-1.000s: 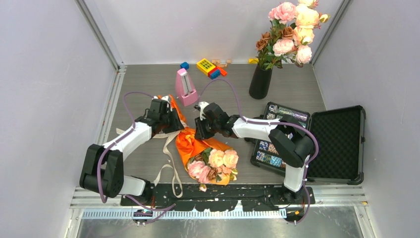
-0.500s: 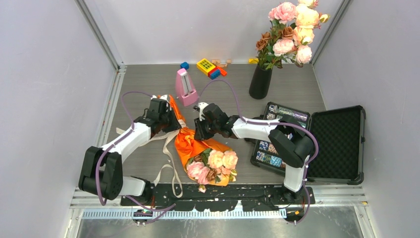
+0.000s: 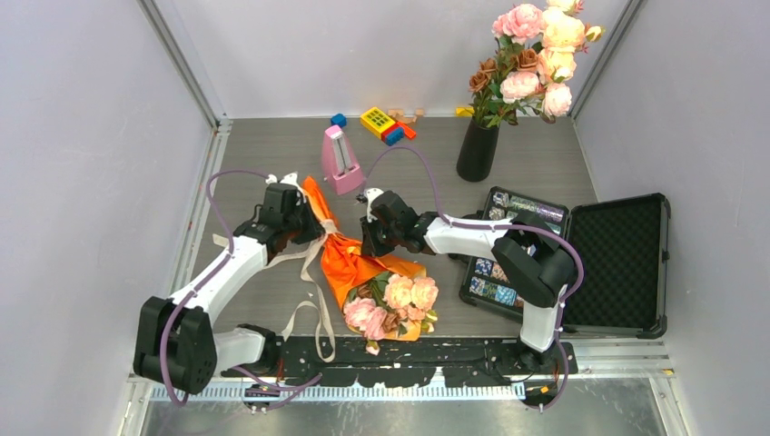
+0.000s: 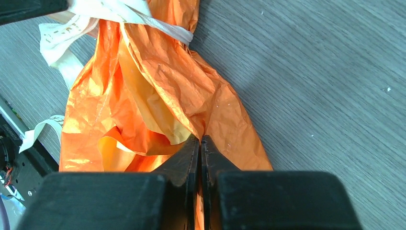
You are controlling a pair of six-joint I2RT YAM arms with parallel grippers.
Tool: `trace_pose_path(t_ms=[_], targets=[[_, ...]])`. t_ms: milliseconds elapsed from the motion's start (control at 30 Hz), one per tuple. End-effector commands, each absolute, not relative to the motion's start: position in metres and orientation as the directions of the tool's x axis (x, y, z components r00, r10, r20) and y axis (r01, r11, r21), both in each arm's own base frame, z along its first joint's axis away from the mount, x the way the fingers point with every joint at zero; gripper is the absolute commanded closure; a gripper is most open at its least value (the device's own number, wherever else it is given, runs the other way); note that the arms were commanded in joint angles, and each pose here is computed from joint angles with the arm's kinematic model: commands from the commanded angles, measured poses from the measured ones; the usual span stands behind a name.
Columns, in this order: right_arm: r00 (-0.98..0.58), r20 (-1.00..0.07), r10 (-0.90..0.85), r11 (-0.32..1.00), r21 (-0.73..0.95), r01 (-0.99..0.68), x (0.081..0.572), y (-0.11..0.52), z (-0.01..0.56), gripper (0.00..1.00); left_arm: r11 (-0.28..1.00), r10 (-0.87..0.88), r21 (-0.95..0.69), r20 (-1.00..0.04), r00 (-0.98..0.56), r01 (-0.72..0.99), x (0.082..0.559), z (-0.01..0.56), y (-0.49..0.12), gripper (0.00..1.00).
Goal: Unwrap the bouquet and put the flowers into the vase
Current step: Untie the ribbon from the wrapping paper.
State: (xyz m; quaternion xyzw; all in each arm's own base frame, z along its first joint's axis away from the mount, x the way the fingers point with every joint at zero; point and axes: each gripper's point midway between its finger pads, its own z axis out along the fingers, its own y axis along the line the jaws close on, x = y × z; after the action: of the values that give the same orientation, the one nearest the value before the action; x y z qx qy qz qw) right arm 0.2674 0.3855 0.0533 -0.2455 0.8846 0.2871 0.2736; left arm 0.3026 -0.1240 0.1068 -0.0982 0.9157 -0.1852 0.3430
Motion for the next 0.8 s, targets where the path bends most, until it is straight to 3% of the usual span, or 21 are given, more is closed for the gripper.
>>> trace_pose_path(t_ms=[0,267,533,767], targets=[[-0.734,-0.624,-0.269,0.74,0.353,-0.572,0.271,0.384,0.05,0.92,0.901,-0.355,-0.427,-0.614,-0.705,-0.082,0.304,0.114,-0.114,1.0],[-0.735,-0.631,-0.249,0.762,0.341,-0.551,0.276,0.381,0.054,0.94,0.875,-0.391,-0.469,-0.547,-0.74,-0.117,0.296,0.095,-0.099,1.0],[-0.655,-0.713,-0.25,0.67,0.36,-0.648,0.281,0.403,0.114,0.63,0.833,-0.395,-0.549,-0.505,-0.767,-0.067,0.29,0.087,-0.109,1.0],[-0.594,-0.739,-0.317,0.55,0.366,-0.75,0.278,0.43,0.136,0.49,0.827,-0.392,-0.559,-0.496,-0.774,-0.061,0.29,0.087,-0.111,1.0]])
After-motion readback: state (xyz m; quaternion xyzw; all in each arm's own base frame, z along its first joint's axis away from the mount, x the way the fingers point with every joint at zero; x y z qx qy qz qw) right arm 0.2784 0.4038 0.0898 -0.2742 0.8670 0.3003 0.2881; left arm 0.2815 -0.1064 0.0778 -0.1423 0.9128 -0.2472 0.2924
